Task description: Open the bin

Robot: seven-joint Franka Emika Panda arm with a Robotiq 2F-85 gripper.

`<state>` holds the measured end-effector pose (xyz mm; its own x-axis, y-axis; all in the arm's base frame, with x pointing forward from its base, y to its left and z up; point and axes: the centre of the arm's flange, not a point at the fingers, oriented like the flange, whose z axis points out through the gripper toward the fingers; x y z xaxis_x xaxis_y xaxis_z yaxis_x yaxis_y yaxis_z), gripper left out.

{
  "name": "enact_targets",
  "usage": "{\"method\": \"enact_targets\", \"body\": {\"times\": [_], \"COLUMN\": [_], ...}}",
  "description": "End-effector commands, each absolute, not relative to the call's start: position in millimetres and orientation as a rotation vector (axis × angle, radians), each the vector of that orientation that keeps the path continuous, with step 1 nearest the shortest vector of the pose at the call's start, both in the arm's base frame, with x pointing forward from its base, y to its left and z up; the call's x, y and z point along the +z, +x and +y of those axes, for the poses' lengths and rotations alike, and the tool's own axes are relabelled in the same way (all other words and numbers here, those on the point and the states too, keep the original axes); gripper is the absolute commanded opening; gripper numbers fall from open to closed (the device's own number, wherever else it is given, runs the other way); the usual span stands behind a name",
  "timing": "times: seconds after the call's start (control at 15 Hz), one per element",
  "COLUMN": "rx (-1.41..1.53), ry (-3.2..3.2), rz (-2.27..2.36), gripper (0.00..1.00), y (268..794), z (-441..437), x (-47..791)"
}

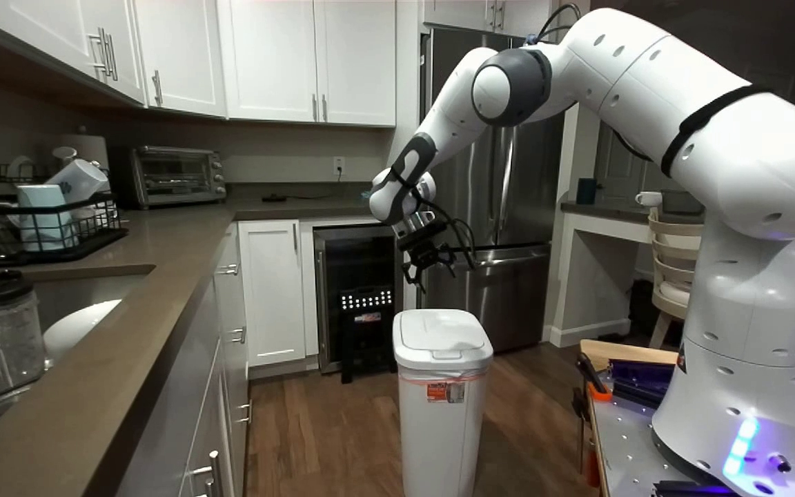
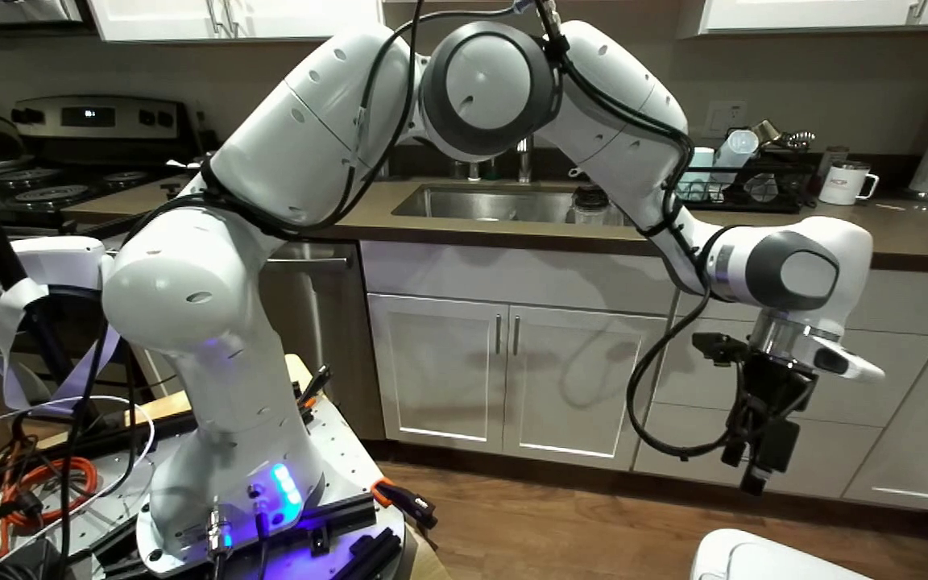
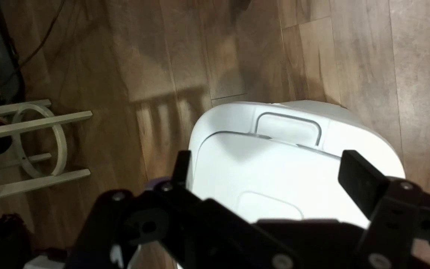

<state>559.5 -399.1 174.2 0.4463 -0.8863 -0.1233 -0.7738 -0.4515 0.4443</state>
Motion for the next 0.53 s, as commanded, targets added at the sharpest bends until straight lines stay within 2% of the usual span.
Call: {"method": "enact_targets", "body": {"times": [0.0,0.47], "rx": [-0.498,-0.539], "ry": [2.398,2.554], "rz": [-1.426,-1.272], "gripper": [1.0,1.0], "y": [551.9,532.5], "z": [-411.0,-406.9], "x": [175.8,150.3]}}
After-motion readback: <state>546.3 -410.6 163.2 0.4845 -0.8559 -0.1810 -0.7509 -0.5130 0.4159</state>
